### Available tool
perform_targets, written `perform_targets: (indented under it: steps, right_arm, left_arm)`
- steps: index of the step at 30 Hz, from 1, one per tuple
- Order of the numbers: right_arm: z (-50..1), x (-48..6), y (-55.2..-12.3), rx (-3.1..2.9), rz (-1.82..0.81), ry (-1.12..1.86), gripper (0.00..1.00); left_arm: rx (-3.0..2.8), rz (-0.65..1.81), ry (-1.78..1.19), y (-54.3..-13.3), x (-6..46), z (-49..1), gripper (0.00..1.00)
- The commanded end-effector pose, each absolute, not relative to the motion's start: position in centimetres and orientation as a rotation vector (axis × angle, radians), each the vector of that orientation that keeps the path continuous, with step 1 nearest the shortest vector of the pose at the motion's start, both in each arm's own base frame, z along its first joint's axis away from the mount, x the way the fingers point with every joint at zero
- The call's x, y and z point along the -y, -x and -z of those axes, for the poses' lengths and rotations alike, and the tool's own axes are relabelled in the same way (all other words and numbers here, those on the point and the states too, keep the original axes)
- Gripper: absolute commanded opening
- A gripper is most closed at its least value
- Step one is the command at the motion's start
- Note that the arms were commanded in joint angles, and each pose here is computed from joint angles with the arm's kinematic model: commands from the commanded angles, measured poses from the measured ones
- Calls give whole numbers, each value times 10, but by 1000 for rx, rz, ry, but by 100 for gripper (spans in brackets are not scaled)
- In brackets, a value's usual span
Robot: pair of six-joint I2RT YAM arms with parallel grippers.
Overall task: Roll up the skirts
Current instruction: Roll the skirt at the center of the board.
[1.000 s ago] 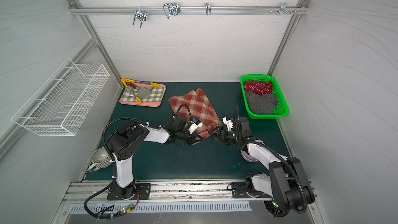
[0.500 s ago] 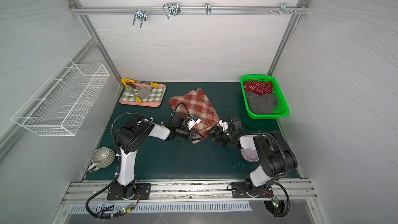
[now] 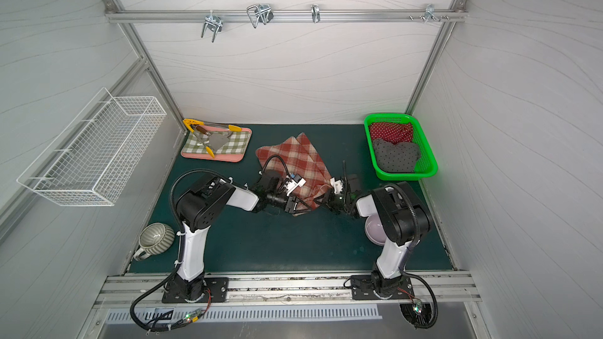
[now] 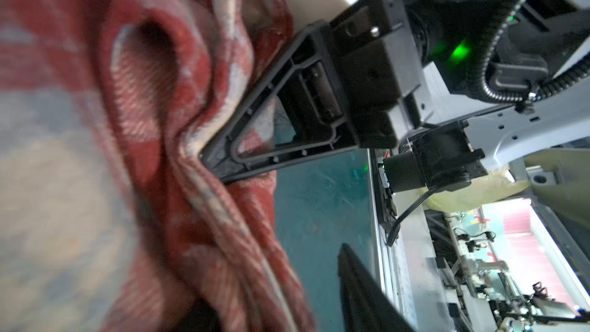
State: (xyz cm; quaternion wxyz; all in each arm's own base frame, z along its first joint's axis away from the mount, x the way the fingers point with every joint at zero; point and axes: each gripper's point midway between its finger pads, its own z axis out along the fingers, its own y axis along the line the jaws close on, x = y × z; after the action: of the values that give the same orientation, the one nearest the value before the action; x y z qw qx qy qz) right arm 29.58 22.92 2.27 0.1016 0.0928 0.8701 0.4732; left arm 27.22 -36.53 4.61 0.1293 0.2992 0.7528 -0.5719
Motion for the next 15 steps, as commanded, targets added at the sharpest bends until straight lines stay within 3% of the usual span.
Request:
perform_targets:
  steps: [1, 2, 3, 5, 10, 15]
  right_arm:
    - [7, -214, -290, -2676, -1244, -374, 0]
    - [4, -215, -289, -2684, -1240, -358, 0]
    - [-1, -215, -290, -2687, -1232, -336, 0]
    - [-11, -215, -290, -2700, -1210, -285, 0]
    - [-40, -215, -288, -2715, -1123, -157, 0]
    - [-54, -219, -286, -2709, -1154, -120, 0]
  left_arm:
    - [-2376, 1502, -818, -262, 347, -2, 82]
    - [-2358, 1443, -849, -266, 345, -11, 95]
    - [-2340, 1360, -882, -270, 343, -21, 98]
    - [-2265, 1165, -965, -279, 338, -46, 98]
    - [-1977, 418, -1304, -285, 326, -87, 98]
    - [-1648, 235, -1294, -277, 319, -128, 98]
